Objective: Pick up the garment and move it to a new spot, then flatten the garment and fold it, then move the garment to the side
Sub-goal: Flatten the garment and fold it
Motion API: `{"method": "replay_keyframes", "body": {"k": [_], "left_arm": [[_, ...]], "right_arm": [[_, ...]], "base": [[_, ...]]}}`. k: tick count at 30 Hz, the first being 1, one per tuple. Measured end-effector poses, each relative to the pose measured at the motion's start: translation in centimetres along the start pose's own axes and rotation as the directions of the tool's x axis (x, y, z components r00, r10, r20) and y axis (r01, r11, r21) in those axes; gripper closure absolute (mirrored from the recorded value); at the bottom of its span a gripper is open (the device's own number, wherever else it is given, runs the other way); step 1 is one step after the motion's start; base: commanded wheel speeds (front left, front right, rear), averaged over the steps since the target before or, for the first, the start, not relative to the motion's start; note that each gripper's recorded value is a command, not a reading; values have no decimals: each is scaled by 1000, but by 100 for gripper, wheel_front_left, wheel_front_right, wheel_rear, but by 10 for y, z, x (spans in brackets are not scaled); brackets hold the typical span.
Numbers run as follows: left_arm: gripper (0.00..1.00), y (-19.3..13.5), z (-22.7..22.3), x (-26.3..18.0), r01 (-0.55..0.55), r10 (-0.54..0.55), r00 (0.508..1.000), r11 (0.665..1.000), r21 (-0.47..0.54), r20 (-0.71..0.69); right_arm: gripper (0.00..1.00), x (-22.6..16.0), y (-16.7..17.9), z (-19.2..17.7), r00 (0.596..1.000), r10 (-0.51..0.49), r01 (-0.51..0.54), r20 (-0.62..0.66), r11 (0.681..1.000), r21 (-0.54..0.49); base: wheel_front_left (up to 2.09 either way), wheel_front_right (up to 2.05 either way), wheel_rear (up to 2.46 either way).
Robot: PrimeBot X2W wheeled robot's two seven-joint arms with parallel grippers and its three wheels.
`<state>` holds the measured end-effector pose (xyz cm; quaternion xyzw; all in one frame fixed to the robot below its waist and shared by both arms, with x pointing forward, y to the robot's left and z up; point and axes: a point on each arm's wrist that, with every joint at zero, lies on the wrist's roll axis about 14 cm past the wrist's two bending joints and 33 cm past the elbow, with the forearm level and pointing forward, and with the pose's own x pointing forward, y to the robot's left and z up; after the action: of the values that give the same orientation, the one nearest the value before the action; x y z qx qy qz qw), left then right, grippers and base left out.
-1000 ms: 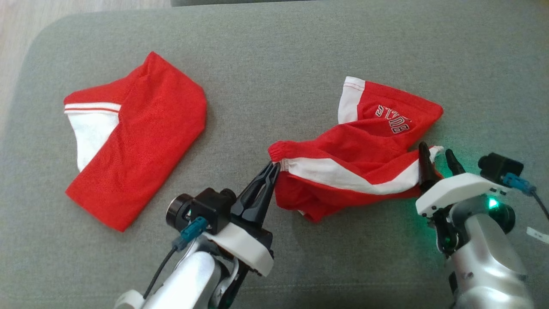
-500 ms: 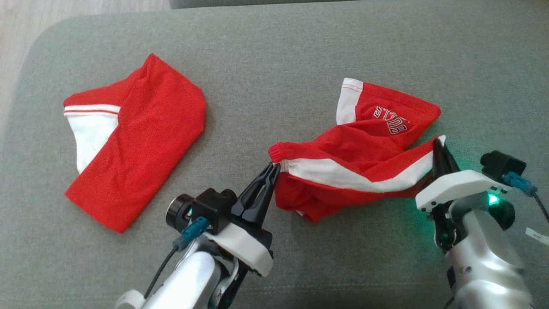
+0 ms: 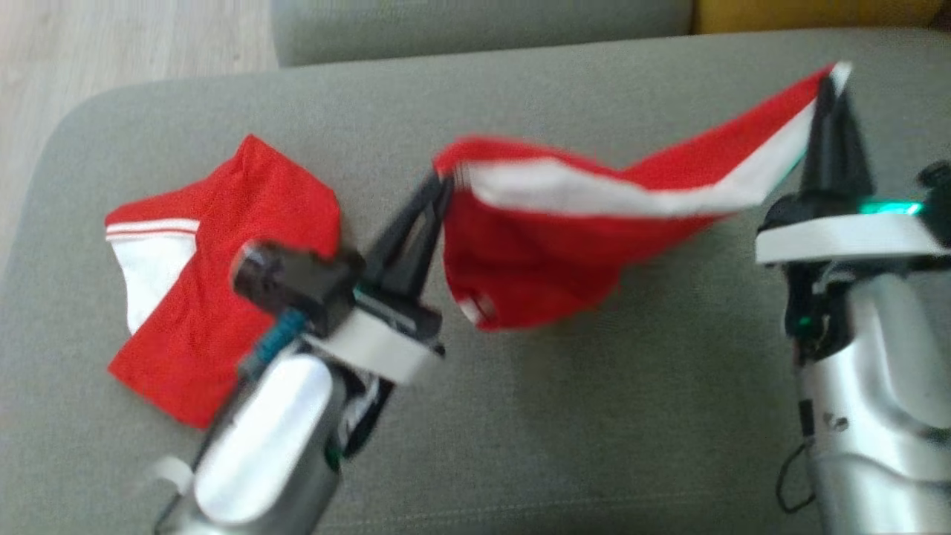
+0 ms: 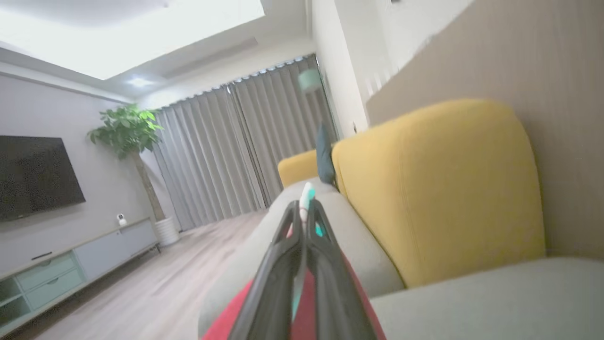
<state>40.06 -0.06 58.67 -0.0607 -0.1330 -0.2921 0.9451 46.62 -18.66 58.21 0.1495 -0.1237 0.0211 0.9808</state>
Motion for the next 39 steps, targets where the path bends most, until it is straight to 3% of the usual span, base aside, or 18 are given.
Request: {"method": "replay_keyframes", "body": {"k": [4, 8, 13, 22, 29, 34, 39], "left_arm": [[100, -1, 64, 21, 25, -38, 984, 997, 78, 173], [100, -8, 123, 28, 24, -65, 944, 991, 129, 322], [100, -15, 156, 22, 12, -69, 915, 989, 145, 398], [100, -19, 138, -7, -16, -9, 946, 997, 75, 323], [100, -20, 122, -7, -6, 0, 966, 1000, 23, 257], [100, -3, 97, 19, 4, 2, 988, 999, -41, 154], [100, 35, 81, 81, 28, -28, 996, 1000, -7, 83]], "right_arm": [[100, 1, 22, 72, 978, 74, -61, 197, 996, -72], [100, -8, 44, 140, 921, 147, -93, 360, 982, -164], [100, -33, 52, 188, 866, 170, -79, 470, 975, -207], [100, -85, 14, 170, 910, 62, 10, 411, 985, -170], [100, -87, -4, 157, 937, 4, 43, 349, 991, -125], [100, -55, -12, 138, 966, -20, 48, 259, 994, -101], [100, 23, -10, 135, 972, -6, 30, 234, 995, -98]], "base": [[0, 0, 0], [0, 0, 0], [0, 0, 0], [0, 0, 0], [0, 0, 0], [0, 0, 0], [0, 0, 0]]}}
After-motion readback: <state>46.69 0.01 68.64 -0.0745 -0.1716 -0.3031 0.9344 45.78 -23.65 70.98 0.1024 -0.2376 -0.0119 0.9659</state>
